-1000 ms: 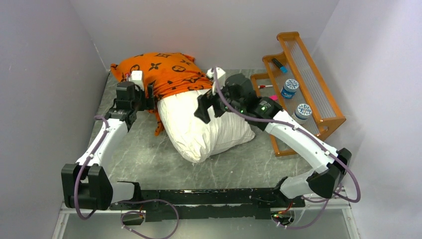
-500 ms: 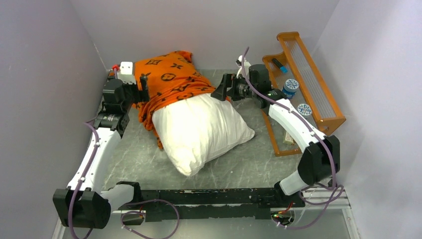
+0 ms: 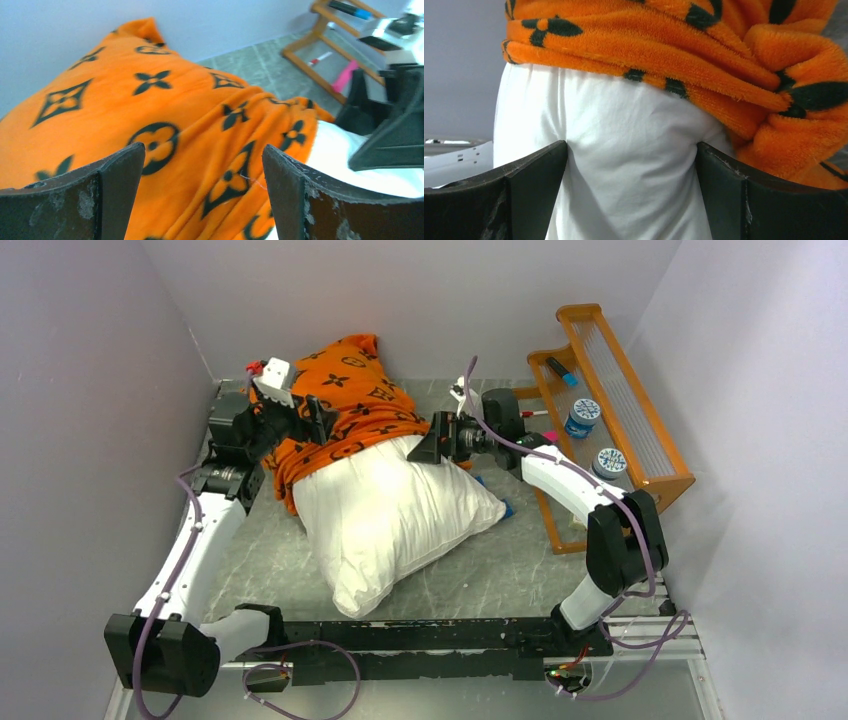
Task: Remove the pillowcase from the pillow
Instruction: Remove the pillow from the pillowcase.
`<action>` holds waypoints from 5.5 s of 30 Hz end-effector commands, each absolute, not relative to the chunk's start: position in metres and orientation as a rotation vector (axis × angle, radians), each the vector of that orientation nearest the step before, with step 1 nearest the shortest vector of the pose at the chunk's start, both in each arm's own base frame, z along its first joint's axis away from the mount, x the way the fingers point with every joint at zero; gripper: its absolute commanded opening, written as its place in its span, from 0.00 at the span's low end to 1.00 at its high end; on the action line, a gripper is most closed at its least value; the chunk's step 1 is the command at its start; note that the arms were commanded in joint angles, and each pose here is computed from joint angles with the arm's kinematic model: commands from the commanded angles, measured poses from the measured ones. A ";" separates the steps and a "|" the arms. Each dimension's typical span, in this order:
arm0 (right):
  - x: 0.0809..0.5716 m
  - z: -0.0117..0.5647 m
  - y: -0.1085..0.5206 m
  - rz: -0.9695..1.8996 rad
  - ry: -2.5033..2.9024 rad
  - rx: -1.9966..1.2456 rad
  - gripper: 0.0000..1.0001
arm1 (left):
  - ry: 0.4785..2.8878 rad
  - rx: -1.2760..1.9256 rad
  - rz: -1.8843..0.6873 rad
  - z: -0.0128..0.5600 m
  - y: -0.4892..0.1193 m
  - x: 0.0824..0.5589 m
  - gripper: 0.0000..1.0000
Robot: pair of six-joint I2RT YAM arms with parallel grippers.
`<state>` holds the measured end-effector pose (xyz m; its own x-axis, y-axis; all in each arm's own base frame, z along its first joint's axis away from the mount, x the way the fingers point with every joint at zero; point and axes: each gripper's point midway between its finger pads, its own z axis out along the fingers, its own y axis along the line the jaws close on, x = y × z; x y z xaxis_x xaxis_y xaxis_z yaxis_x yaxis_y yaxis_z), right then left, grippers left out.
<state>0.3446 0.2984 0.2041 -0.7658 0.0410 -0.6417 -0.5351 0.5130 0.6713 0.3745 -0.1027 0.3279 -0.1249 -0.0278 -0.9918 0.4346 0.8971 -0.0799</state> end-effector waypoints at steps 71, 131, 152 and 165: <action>0.210 0.243 0.289 0.820 1.911 -0.878 0.00 | 1.857 0.229 0.190 0.303 -0.092 0.522 0.05; 0.181 0.285 0.381 0.323 1.760 -0.960 0.93 | 1.847 -0.081 -0.002 0.235 -0.026 0.289 0.96; 0.170 0.160 0.457 -0.280 1.703 -1.280 1.00 | 1.773 -0.350 0.255 0.249 0.031 0.269 0.97; 0.225 0.106 0.346 -0.489 1.929 -1.108 0.75 | 1.809 -0.253 0.184 0.241 0.013 0.277 0.97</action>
<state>0.1939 0.4173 0.1137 -0.0874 -0.8574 -0.5071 -0.5630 0.4625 -0.6849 0.2704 0.0229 0.2300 -0.2681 -0.0720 -0.9607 -0.3157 0.9487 0.0170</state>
